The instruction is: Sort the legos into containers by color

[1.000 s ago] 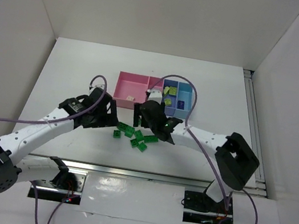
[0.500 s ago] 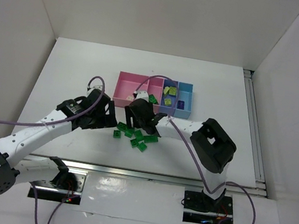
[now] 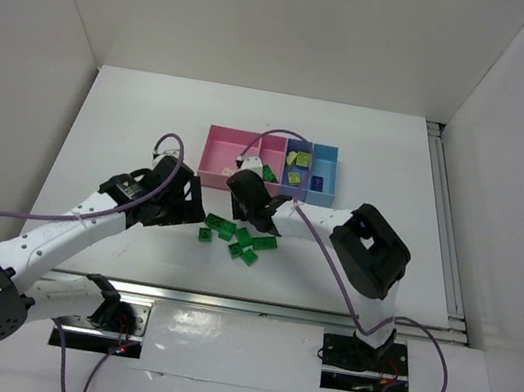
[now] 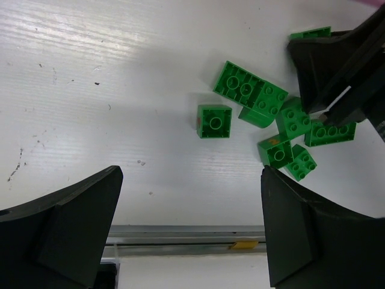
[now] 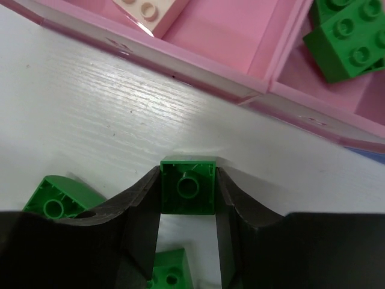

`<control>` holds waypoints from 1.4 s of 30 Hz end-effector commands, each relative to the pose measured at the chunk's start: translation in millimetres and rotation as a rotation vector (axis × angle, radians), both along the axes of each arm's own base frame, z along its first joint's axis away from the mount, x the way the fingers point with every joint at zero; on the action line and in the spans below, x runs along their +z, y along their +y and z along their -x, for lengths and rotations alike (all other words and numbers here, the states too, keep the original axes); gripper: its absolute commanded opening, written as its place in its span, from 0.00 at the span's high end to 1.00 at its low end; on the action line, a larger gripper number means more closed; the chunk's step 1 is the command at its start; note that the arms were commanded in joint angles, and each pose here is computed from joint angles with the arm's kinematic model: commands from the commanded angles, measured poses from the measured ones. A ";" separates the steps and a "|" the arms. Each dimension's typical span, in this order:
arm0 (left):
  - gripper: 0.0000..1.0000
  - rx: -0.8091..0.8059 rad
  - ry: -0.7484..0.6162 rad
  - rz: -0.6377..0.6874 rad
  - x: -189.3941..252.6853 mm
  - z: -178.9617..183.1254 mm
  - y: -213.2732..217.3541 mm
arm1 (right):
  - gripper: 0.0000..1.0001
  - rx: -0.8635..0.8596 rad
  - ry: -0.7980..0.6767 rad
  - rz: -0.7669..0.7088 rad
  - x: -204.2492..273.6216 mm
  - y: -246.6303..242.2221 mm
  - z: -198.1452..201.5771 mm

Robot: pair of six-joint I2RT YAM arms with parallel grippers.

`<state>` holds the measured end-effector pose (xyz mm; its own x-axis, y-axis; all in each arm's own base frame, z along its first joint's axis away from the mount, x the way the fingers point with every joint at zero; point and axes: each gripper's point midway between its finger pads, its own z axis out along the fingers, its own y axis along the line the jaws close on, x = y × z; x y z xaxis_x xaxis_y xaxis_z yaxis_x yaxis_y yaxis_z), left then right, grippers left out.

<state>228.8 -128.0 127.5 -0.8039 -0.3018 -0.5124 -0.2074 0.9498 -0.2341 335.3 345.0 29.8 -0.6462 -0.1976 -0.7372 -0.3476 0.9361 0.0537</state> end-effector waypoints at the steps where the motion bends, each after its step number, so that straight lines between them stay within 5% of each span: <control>1: 0.02 0.013 -0.015 0.001 1.7 -2.1 2.2 | 0.72 -0.073 -0.138 -0.097 74.8 -5.0 -15.7; 8: 0.02 -0.037 0.030 0.009 -13.0 2.3 -2.8 | 0.71 -0.239 -0.269 -0.123 132.0 -58.8 -35.5; 19: 0.02 -0.121 0.132 0.093 -35.7 6.7 -30.6 | 0.66 -0.267 -0.220 -0.167 118.5 -63.1 -133.3; 30: 0.06 -0.116 0.184 0.066 -55.0 9.3 -29.1 | 0.52 -0.258 -0.193 -0.153 107.9 -62.4 -144.2; 35: 0.06 -0.108 0.177 0.076 -54.2 7.4 -30.6 | 0.35 -0.246 -0.186 -0.145 109.2 -61.6 -143.2; 42: 0.07 -0.116 0.187 0.047 -58.6 4.9 -34.1 | 0.25 -0.276 -0.252 -0.175 158.0 -77.2 -132.3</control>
